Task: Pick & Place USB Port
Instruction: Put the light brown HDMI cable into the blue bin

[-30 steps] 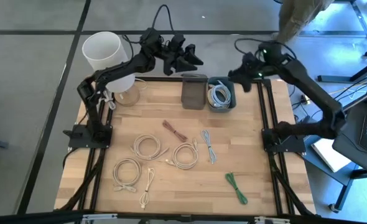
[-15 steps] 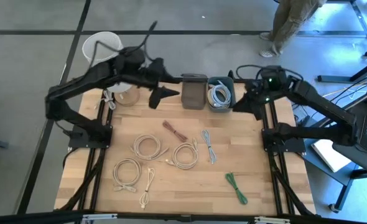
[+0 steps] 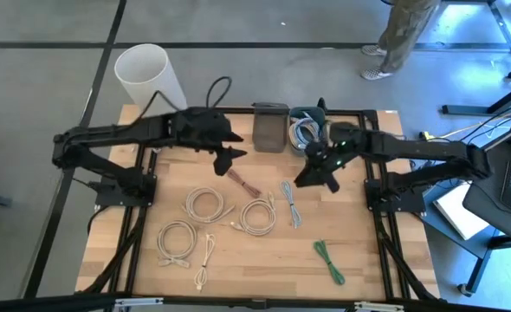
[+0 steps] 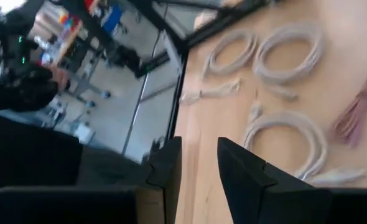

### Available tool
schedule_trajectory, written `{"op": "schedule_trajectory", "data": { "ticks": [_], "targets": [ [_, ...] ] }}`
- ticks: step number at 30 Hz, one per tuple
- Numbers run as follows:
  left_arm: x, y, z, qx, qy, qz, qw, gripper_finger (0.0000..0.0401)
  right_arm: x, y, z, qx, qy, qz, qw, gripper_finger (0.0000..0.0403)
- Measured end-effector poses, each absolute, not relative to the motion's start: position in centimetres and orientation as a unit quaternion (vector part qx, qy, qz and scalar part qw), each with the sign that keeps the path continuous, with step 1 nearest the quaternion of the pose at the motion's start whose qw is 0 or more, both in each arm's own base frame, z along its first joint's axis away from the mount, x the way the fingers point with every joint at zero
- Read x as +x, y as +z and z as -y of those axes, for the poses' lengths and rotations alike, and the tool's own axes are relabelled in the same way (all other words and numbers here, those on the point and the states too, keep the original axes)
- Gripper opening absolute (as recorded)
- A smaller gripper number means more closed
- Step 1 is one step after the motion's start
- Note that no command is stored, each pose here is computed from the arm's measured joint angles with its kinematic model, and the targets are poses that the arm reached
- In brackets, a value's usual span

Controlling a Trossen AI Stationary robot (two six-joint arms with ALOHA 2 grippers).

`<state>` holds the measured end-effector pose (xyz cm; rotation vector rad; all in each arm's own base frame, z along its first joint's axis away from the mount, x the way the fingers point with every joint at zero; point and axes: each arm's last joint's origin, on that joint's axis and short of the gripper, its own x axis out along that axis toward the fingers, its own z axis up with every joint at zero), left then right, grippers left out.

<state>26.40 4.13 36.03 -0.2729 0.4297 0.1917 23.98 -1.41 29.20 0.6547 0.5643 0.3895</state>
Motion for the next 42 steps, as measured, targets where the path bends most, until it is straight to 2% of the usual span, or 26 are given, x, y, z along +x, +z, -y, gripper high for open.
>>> {"op": "schedule_trajectory", "data": {
  "ticks": [4, 8, 12, 15, 21, 28, 33, 39, 42],
  "targets": [
    [24.6, 33.8, -3.9, -0.175, 0.086, -0.111, 0.975, 0.0221, 25.0, 29.0, 0.3, 0.313, 0.206, -0.290, 0.881, 0.0107],
    [21.6, 33.9, -3.5, -0.192, 0.076, 0.000, 0.978, 0.0221, 25.6, 31.4, -0.2, 0.274, 0.213, -0.256, 0.902, 0.0107],
    [19.2, 34.3, -2.9, -0.190, 0.063, 0.039, 0.979, 0.0221, 25.8, 33.1, -0.4, 0.230, 0.189, -0.260, 0.918, 0.0107],
    [18.0, 35.1, -2.5, -0.176, 0.045, 0.061, 0.982, 0.0221, 26.3, 33.1, -0.5, 0.217, 0.184, -0.299, 0.911, 0.0107],
    [16.4, 36.0, -2.0, -0.142, 0.016, 0.082, 0.986, 0.0221, 28.3, 30.1, -1.8, 0.194, 0.171, -0.411, 0.874, 0.0107],
    [15.9, 36.3, -2.0, -0.119, 0.016, 0.089, 0.989, 0.0221, 31.8, 25.0, -4.0, 0.203, 0.176, -0.485, 0.832, 0.0107],
    [15.9, 36.0, -2.0, -0.113, 0.019, 0.076, 0.991, 0.0221, 33.7, 23.1, -5.7, 0.220, 0.200, -0.475, 0.828, 0.0107],
    [16.0, 35.9, -2.0, -0.116, 0.020, 0.069, 0.991, 0.0221, 34.4, 21.8, -7.0, 0.201, 0.224, -0.476, 0.826, 0.0108],
    [16.0, 35.9, -2.0, -0.116, 0.020, 0.069, 0.991, 0.0221, 34.9, 20.8, -7.4, 0.177, 0.251, -0.475, 0.825, 0.0122]
  ]
}}
